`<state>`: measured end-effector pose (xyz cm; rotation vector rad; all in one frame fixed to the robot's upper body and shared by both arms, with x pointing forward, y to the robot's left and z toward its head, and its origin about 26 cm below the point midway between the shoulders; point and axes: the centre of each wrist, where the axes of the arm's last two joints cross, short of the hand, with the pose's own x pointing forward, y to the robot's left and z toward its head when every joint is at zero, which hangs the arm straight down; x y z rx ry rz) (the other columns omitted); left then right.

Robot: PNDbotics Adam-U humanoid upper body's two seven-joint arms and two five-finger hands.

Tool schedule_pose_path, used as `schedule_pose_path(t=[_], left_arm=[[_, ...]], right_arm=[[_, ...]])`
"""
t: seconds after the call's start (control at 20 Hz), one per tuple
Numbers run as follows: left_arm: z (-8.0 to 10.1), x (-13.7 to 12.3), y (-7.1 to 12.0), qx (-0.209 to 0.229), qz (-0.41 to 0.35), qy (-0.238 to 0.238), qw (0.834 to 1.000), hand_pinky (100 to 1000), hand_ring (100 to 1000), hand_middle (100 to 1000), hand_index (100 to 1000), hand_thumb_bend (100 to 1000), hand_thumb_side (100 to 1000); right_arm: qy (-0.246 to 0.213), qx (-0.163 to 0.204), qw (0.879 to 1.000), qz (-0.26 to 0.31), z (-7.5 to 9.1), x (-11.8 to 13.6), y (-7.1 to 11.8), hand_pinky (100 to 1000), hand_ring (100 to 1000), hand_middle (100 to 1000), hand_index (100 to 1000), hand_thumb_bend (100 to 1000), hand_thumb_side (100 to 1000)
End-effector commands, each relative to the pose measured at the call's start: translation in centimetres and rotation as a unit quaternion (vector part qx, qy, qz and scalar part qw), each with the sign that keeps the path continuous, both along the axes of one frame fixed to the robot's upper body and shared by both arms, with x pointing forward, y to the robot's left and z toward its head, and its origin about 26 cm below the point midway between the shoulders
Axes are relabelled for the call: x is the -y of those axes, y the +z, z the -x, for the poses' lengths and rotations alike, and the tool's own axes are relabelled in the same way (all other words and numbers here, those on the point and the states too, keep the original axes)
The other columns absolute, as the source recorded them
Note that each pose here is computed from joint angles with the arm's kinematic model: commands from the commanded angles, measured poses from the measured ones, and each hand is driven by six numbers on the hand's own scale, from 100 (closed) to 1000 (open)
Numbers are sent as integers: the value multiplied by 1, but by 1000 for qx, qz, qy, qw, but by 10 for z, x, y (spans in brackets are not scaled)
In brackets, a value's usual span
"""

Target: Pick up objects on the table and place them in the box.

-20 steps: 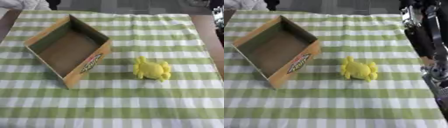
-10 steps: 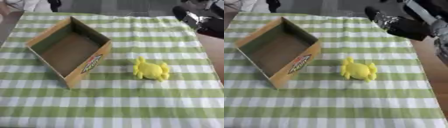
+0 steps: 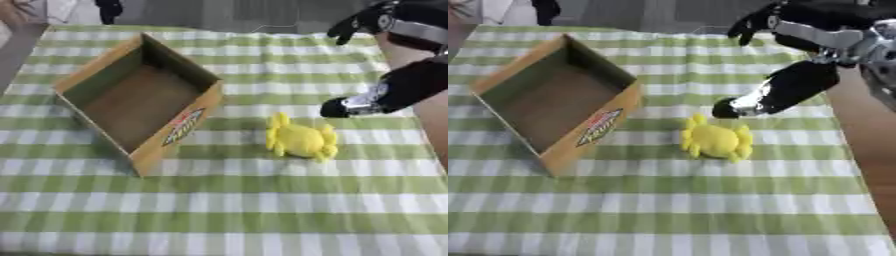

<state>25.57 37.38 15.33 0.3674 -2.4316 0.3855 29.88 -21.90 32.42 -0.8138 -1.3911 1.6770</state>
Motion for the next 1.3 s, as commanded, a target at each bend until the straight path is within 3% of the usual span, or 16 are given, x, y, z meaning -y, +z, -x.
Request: schedule_pose_path(t=[0.05, 0.25, 0.45, 0.5, 0.6, 0.75, 1.3], left_arm=[[2, -2, 11, 11, -22, -3, 1000, 687, 615, 597, 713, 100, 895], [1, -1, 10, 11, -22, -6, 1000, 686, 615, 597, 713, 100, 894], [1, -1, 10, 11, -22, -6, 1000, 686, 615, 597, 713, 100, 894], [1, -1, 10, 12, -22, -7, 1000, 687, 615, 597, 713, 100, 893], [1, 0, 10, 12, -22, -8, 1000, 686, 615, 597, 713, 100, 893], [1, 0, 9, 11, -22, -9, 1000, 686, 615, 597, 713, 100, 894], [1, 2, 9, 11, -20, -13, 1000, 685, 615, 597, 712, 100, 894]], right_arm=[[-4, -17, 999, 30, 5, -3, 7, 902, 968, 804, 954, 672, 615], [-3, -46, 997, 55, 5, -11, 4, 904, 974, 802, 979, 647, 538], [-5, -60, 996, 68, 5, -16, 3, 904, 974, 802, 979, 644, 532], [-6, -67, 995, 71, 5, -19, 1, 903, 976, 796, 997, 578, 437], [-11, -78, 994, 74, 5, -25, -6, 900, 977, 797, 999, 552, 421], [-25, -84, 993, 75, 5, -32, -13, 896, 978, 801, 997, 522, 409], [-78, -88, 989, 85, 7, -51, -39, 880, 984, 816, 984, 505, 497]])
